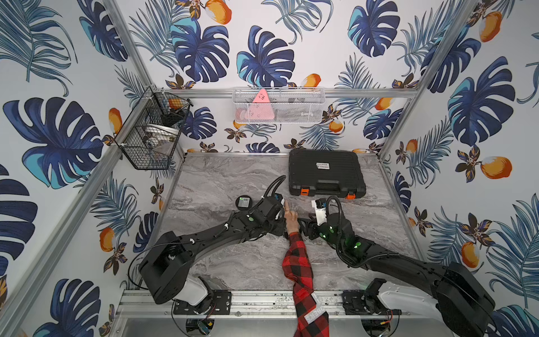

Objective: Take off the watch
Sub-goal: Untie the watch from the hand, then take off the watch from the hand, then pick up the hand from the center of the board.

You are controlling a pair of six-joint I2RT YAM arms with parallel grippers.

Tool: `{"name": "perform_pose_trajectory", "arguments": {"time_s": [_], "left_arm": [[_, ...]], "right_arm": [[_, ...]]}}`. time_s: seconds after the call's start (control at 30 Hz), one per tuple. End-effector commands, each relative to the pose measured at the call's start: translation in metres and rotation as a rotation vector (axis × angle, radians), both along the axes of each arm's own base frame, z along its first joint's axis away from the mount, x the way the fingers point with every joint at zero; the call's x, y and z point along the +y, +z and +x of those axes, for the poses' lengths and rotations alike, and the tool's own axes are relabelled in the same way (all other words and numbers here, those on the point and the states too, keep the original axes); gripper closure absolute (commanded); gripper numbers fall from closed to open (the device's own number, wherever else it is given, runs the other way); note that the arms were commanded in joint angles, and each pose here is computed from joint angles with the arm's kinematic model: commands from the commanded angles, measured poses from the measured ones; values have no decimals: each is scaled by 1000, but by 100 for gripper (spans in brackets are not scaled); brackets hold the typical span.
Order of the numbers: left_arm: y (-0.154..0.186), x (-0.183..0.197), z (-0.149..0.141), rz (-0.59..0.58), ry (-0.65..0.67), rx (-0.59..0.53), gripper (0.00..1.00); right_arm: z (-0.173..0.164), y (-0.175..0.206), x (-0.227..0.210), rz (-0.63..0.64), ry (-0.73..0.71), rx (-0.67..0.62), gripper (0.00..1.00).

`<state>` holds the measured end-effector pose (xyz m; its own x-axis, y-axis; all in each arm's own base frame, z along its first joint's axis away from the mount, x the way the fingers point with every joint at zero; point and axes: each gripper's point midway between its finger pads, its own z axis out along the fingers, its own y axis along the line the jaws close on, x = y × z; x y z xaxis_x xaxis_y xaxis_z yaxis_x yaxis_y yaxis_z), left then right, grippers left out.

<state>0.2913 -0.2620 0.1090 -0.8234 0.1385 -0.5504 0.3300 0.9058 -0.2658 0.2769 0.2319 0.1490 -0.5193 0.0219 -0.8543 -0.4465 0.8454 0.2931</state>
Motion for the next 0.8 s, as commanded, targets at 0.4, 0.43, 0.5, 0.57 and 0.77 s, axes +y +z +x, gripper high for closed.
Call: {"name": "perform_pose_trajectory", "arguments": {"time_s": [0.4,0.43,0.5,0.57,0.77], "left_arm": [[-23,-13,-14,-125,71,153,52],[-26,-13,-16,-127,71,160,54],[-28,-15,-17,-137,70,162,60],[-29,-14,-16,-140,72,160,68],[-30,-17,-13,-133,60,150,85]], "right_arm": [[-59,-51,21,21,-35,582,34],[-61,-52,26,16,-28,588,33],[-62,-56,31,4,-32,599,32],[-62,-60,34,-12,-43,616,30],[-54,-80,37,-99,-79,642,29]]}}
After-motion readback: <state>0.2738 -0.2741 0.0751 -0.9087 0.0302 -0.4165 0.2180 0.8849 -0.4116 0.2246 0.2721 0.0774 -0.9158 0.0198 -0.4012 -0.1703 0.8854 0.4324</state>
